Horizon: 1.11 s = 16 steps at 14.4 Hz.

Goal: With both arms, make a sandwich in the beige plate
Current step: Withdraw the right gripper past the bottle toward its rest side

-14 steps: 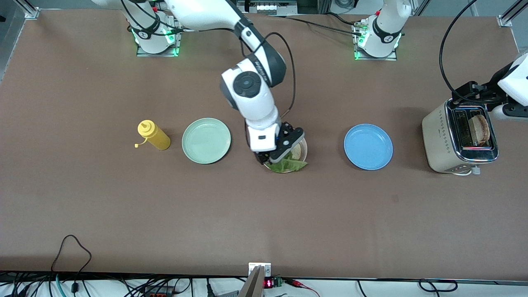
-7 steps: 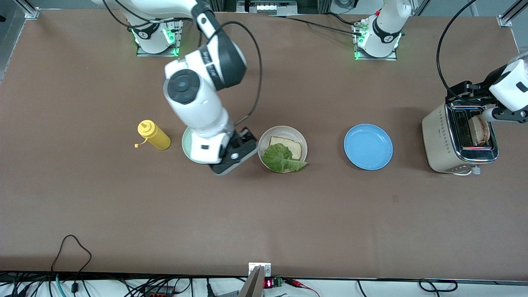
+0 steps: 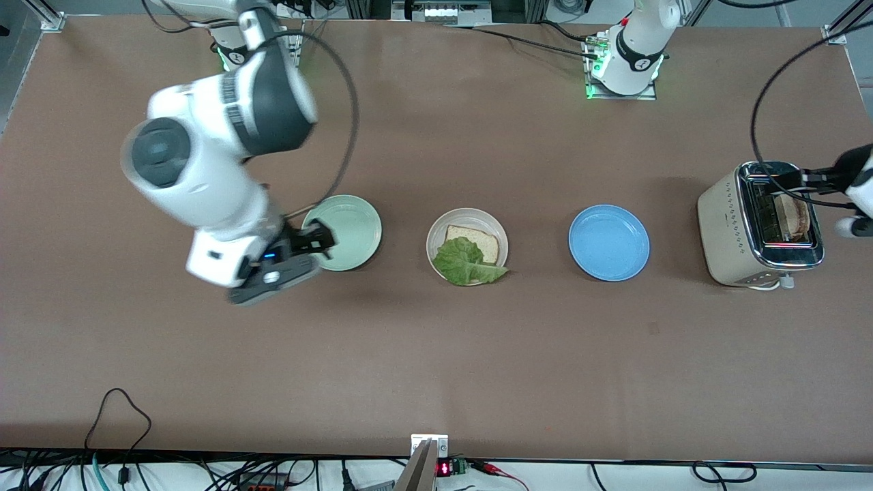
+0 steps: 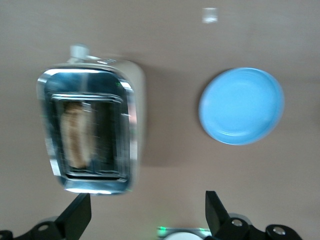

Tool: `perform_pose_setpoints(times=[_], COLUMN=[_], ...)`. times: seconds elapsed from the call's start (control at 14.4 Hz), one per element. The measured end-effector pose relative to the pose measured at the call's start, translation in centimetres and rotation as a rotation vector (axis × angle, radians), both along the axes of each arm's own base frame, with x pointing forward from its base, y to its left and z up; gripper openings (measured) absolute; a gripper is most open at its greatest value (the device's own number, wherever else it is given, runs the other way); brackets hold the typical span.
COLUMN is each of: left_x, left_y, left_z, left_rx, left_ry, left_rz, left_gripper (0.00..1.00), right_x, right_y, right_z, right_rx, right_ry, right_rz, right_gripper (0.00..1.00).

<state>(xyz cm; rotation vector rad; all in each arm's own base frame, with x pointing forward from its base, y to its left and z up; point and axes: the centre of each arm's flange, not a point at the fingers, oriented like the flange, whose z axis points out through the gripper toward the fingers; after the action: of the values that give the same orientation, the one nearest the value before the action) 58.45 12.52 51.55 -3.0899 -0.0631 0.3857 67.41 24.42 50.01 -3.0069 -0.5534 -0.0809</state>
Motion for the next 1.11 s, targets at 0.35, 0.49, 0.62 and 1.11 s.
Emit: perform_pose_setpoints(times=[0.35,0.49,0.62,1.11], left_x=[-0.3,-1.1,-1.9,-5.0], left_y=[7.9,9.3,9.1,8.5], left_z=[-5.4,-8.9,-11.7,-14.5], left_rx=[0.057,0.058,0.057,0.035], left_ry=[-0.045,-0.075,-0.097,-0.079], left_rz=[-0.044,-0.051,-0.075,-0.107], left_gripper=[1.0,1.0,1.0,0.77], right_x=[1.0,0.6,-0.1,-3.6], right_y=[-11.2,-13.5,-15.3,-20.7], right_z=[2.3,3.2,4.1,9.1], right_rx=[-0.02,-0.043,-0.053,-0.04], right_ry=[0.066,0.091,0.121,0.102], right_rz=[-0.142,-0.183,-0.235,-0.282], right_gripper=[1.0,1.0,1.0,1.0])
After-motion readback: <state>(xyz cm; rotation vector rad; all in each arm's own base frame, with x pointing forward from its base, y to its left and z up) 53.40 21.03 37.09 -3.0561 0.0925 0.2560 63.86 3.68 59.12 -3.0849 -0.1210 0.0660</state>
